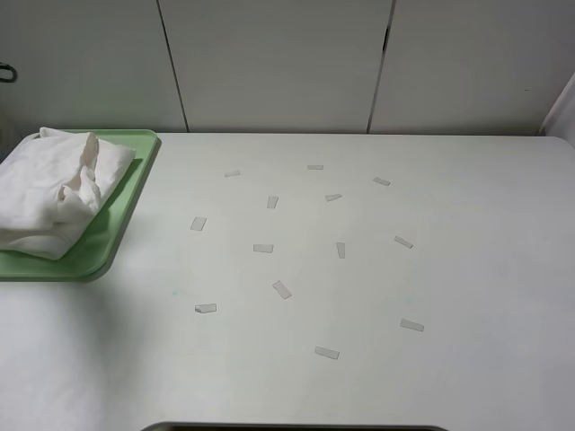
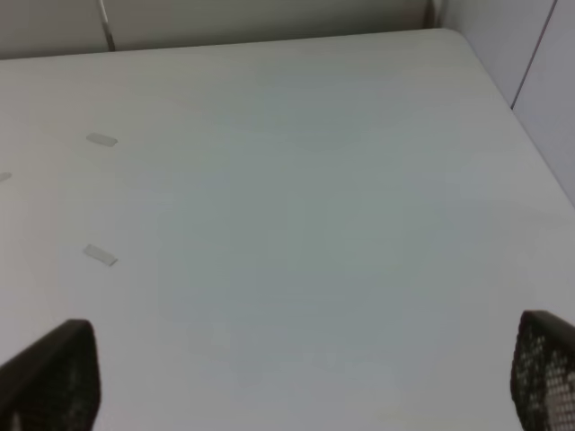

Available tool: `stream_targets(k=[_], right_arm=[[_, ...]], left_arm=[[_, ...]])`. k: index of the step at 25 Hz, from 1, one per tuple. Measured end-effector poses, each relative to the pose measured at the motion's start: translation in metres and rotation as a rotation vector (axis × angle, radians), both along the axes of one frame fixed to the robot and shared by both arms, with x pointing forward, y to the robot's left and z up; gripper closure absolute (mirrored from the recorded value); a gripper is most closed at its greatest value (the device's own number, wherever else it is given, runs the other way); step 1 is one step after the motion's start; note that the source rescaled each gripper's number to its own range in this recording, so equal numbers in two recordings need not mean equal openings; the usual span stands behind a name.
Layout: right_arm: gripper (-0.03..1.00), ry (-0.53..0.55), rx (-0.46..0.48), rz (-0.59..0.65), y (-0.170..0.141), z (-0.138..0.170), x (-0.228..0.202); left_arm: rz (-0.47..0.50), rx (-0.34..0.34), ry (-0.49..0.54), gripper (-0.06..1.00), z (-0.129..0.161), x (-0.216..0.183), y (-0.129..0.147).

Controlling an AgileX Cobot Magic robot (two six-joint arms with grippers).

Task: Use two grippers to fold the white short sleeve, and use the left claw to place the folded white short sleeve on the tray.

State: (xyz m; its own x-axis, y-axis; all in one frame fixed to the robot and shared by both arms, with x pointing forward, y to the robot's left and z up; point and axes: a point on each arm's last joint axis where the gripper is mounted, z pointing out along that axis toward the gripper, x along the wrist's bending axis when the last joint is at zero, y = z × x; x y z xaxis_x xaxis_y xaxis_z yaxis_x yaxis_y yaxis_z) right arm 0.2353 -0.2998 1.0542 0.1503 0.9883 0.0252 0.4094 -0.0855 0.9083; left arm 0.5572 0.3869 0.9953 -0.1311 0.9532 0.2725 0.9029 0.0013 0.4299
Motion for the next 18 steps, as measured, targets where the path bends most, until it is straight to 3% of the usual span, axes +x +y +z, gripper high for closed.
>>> stream_targets(k=[7,10,12,18], right_arm=[[-0.03,0.000,0.000,0.000,0.000,0.000,0.000],[-0.03,0.000,0.000,0.000,0.000,0.000,0.000],[-0.03,0.000,0.000,0.000,0.000,0.000,0.000],[-0.03,0.000,0.000,0.000,0.000,0.000,0.000]], left_arm=[[0.098,-0.069,0.029,-0.02,0.042,-0.037,-0.009],[0.101,-0.085,0.030,-0.02,0.049,-0.044,-0.011],[0.099,-0.147,0.046,-0.01,0.077,-0.075,-0.023],[0.076,-0.234,0.020,0.00,0.112,-0.123,-0.041]])
